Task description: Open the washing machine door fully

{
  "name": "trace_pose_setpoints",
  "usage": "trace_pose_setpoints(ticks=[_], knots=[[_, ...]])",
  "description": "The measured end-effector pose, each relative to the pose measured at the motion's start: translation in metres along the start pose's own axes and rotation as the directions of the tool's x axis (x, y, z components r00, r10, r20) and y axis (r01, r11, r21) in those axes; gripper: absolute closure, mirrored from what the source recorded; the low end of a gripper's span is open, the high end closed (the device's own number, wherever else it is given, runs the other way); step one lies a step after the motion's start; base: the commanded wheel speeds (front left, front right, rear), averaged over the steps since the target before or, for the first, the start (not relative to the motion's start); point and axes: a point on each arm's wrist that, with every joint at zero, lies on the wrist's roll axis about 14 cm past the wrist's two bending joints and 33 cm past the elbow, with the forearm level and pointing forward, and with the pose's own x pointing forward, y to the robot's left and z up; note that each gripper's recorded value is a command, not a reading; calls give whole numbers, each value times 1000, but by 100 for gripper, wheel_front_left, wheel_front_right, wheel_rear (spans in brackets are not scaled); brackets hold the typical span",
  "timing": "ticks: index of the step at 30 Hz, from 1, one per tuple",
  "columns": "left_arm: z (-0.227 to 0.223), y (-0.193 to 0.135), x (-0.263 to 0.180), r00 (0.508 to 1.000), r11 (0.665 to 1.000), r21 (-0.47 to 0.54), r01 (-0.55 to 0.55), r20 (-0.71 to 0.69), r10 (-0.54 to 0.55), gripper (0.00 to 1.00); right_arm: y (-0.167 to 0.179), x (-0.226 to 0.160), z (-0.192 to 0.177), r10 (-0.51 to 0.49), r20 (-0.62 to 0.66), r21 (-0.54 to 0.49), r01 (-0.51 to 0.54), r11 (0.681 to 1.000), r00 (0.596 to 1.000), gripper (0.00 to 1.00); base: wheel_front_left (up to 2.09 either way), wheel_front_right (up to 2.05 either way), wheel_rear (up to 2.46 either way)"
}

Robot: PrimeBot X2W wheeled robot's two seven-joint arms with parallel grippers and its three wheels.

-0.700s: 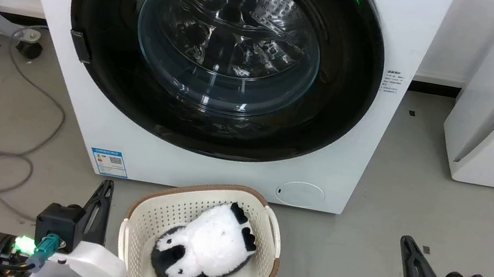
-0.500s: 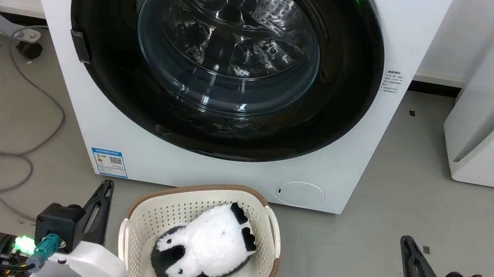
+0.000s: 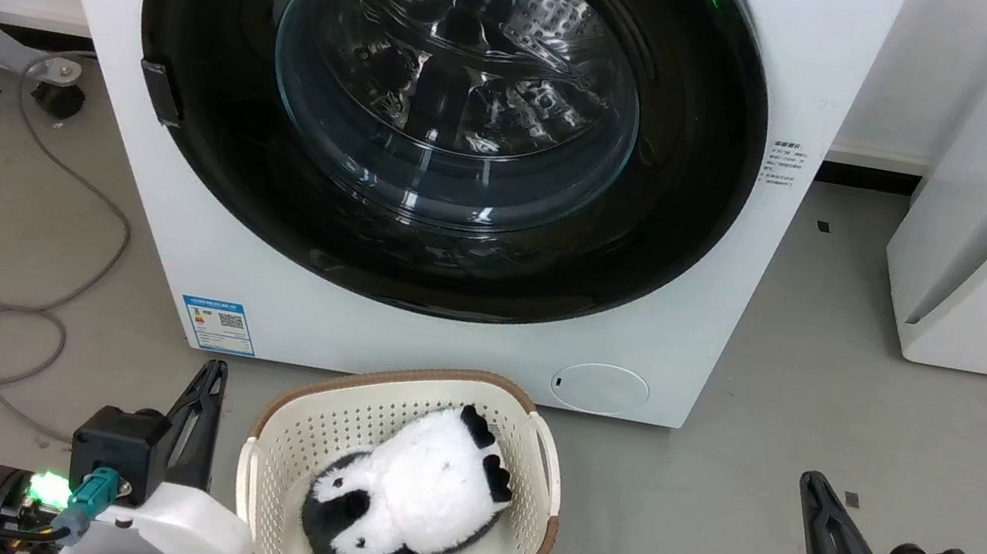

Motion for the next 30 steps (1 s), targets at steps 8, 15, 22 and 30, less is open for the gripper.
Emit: trace_pose_setpoints(ticks=[8, 15, 22, 30], knots=[[0, 0, 0, 1000, 1000, 0, 0, 0, 0, 100, 0, 0, 0, 0, 0, 0, 0, 1000, 1000, 100, 0, 0, 0], [0, 0, 0, 1000, 1000, 0, 0, 0, 0, 100, 0, 0, 0, 0, 0, 0, 0, 1000, 1000, 100, 0, 0, 0], [0, 0, 0, 1000, 1000, -1, 1, -1, -1, 0, 0, 0, 0, 0, -1, 1, 0, 1000, 1000, 0, 0, 0, 0], [0, -4, 0, 1000, 1000, -8, 11, 5, -11, 0, 0, 0, 1, 1, 10, 11, -1, 1000, 1000, 0, 0, 0, 0]])
